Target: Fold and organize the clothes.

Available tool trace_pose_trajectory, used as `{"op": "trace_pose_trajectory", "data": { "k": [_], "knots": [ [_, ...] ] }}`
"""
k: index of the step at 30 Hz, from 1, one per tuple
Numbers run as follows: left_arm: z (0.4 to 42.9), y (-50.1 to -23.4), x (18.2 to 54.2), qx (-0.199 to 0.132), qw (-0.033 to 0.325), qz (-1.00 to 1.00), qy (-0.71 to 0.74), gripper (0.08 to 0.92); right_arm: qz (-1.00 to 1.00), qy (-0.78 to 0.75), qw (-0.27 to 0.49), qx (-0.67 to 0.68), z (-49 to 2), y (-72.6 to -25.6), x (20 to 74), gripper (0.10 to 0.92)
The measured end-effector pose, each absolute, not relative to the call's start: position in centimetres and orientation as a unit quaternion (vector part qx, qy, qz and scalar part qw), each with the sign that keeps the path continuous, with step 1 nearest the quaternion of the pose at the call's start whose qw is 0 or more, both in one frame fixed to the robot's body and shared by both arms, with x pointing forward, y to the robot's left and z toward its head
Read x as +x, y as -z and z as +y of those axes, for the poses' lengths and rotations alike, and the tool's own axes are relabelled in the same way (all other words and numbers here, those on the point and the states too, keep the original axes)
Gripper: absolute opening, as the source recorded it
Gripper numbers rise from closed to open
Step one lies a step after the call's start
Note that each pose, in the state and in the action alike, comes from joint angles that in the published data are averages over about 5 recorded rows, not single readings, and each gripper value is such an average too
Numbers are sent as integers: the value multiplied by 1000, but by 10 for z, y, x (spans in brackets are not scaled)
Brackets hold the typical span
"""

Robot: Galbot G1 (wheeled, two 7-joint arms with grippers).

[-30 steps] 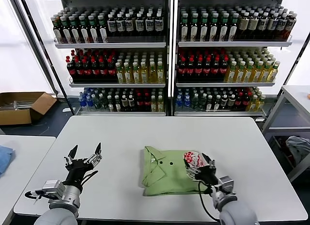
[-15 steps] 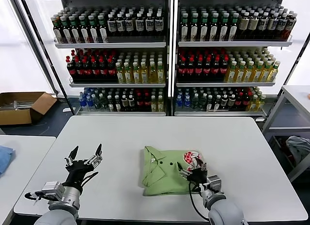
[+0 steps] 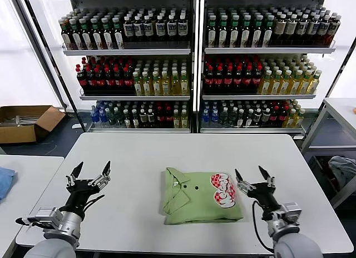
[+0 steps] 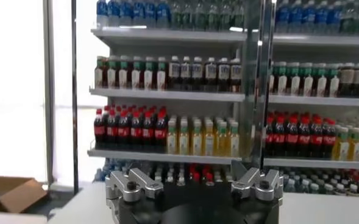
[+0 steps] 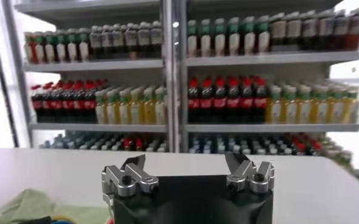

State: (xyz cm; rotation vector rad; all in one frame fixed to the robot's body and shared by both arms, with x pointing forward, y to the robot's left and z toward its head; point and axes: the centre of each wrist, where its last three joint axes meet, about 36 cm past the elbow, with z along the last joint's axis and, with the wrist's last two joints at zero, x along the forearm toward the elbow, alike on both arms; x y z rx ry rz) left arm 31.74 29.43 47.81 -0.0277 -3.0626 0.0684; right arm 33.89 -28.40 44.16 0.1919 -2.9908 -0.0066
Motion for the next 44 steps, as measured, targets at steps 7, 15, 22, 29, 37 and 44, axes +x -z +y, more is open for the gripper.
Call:
{"op": "trace_pose_trajectory", "data": {
  "k": [7, 15, 22, 29, 37, 44],
  "knots": [
    [313, -485, 316, -18, 22, -1000, -9, 823, -998, -1, 53, 21, -320, -447, 315, 823],
    [323, -488, 315, -24, 10, -1000, -8, 823, -999, -7, 43, -22, -346, -450, 295, 823],
    [324, -489, 312, -31, 6, -999, -13, 823, -998, -12, 38, -49, -358, -452, 282, 823],
    [328, -489, 309, -32, 3, -999, -17, 823, -997, -18, 37, -71, -368, -450, 271, 823],
    [335, -490, 303, -36, 5, -999, -15, 823, -996, -24, 32, -78, -372, -451, 260, 823],
    [341, -490, 298, -32, 8, -999, -13, 823, -996, -22, 30, -80, -369, -449, 256, 823]
  ]
}}
